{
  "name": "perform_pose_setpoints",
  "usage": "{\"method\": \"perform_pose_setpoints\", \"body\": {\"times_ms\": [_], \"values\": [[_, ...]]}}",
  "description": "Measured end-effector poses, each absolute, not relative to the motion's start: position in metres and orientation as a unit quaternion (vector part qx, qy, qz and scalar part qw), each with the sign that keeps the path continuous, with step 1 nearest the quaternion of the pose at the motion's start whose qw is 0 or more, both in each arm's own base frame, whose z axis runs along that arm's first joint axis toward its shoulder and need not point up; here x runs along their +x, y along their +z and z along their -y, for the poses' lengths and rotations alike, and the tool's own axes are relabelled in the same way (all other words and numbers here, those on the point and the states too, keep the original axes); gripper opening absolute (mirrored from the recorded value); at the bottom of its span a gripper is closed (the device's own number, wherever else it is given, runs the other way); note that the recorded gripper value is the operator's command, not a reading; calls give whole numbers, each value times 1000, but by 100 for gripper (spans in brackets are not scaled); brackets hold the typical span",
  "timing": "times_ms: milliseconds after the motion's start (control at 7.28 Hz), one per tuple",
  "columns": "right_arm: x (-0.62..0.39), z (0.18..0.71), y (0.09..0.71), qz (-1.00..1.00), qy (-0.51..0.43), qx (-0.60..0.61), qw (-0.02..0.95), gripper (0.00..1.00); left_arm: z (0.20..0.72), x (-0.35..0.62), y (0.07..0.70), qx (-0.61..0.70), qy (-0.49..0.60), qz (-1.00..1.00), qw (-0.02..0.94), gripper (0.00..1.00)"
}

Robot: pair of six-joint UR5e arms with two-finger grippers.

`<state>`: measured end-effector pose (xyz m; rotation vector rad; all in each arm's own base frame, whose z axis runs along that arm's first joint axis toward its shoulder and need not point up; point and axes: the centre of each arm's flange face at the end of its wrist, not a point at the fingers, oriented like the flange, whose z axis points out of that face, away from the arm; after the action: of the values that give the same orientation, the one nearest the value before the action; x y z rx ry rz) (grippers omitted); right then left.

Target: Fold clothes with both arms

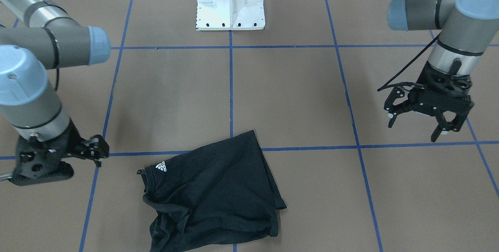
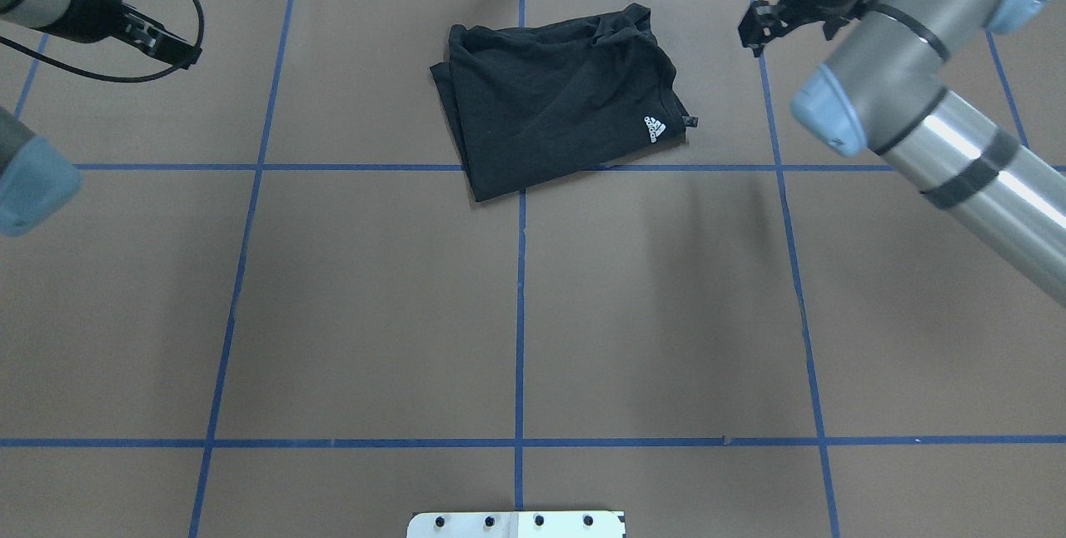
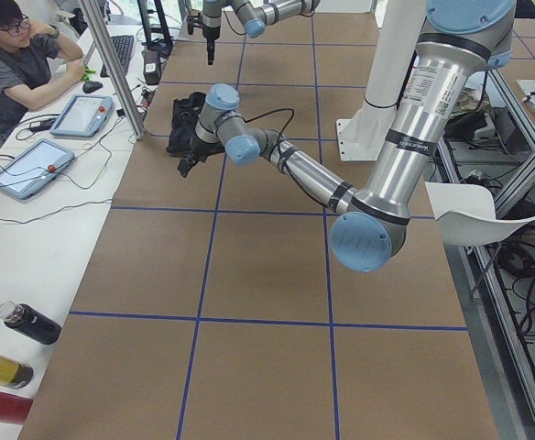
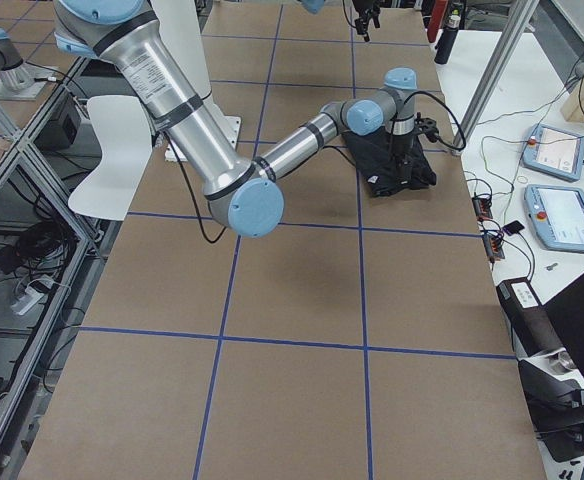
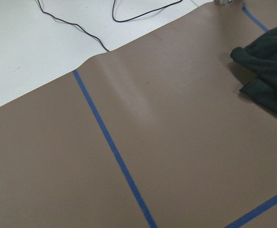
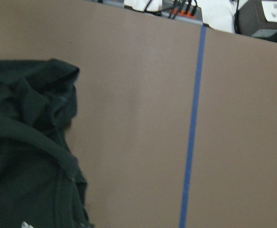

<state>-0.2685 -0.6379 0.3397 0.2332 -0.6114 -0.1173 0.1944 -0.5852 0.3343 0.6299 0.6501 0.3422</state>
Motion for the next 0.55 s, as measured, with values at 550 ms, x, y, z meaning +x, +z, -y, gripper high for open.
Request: {"method": "perform_pose_setpoints", "body": {"times_ms": [550], "values": [[-90,541,480,330,-78,68,938,100,597,86,419,207,121,-280,930,100]]}}
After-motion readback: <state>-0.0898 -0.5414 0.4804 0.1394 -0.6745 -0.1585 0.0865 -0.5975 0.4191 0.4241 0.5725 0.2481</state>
